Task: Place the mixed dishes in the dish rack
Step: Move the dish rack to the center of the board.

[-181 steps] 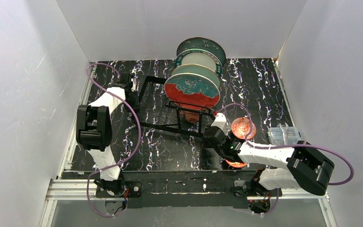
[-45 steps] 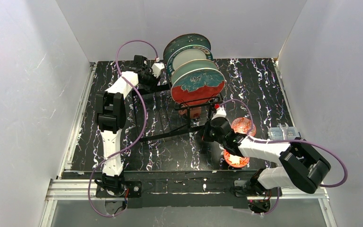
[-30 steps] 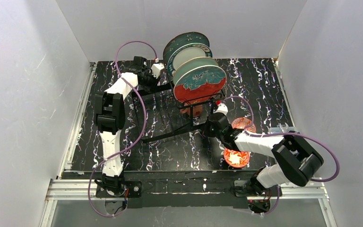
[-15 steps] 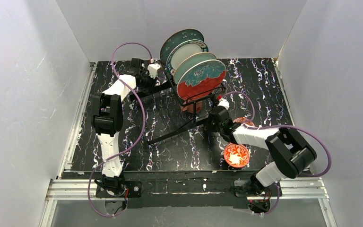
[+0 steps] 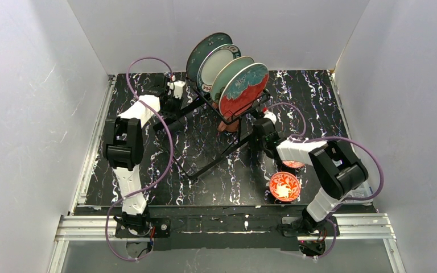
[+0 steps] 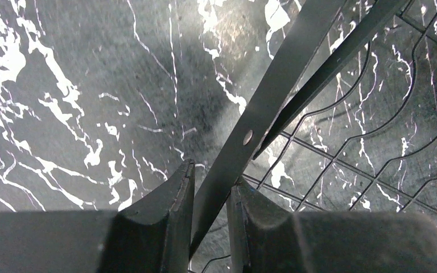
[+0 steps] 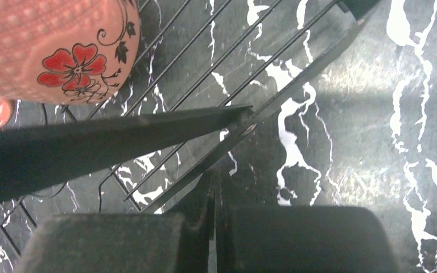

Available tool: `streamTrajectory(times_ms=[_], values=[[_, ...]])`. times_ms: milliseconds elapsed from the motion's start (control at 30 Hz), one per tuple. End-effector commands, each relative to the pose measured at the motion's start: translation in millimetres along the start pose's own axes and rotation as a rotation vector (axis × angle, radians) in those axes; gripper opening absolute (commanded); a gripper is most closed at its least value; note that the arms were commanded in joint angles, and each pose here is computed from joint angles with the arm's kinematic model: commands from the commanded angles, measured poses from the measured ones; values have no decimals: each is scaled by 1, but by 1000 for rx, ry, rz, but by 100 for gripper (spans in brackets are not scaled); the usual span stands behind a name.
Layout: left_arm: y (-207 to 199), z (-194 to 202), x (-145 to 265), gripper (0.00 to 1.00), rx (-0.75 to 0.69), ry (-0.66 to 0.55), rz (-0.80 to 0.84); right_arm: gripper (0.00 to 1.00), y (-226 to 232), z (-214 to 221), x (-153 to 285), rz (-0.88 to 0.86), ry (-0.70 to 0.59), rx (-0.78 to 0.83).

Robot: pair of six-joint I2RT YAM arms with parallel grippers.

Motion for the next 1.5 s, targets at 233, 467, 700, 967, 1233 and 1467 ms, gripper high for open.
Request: streamTrajectory(times_ms=[233,467,700,967,1233,1467], values=[[-56,52,35,0,331,212,75,1,83,-45,-16,-241,-57,27],[-71,82,42,0,408,290,31,1,88,-53,-31,-231,-40,36],[-88,99,60,0,517,307,5,1,99,-66,-43,-227,-36,48],[-110,117,75,0,644,309,-12,1,105,-74,-55,-208,-10,75],[-125,118,99,0,706,216,10,1,89,-79,-60,-161,7,69],[-130,112,114,0,730,141,26,8,80,-85,-40,-128,0,98]])
Point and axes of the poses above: each gripper's point midway between its finger pads, its own x axis back along the fingers, its own y axis along the line the jaws close on, z = x × y, the point moved 2 cm from there along x, back along the fingers, and after that the axes turned 15 degrees about -x, right-handed, at the moved point
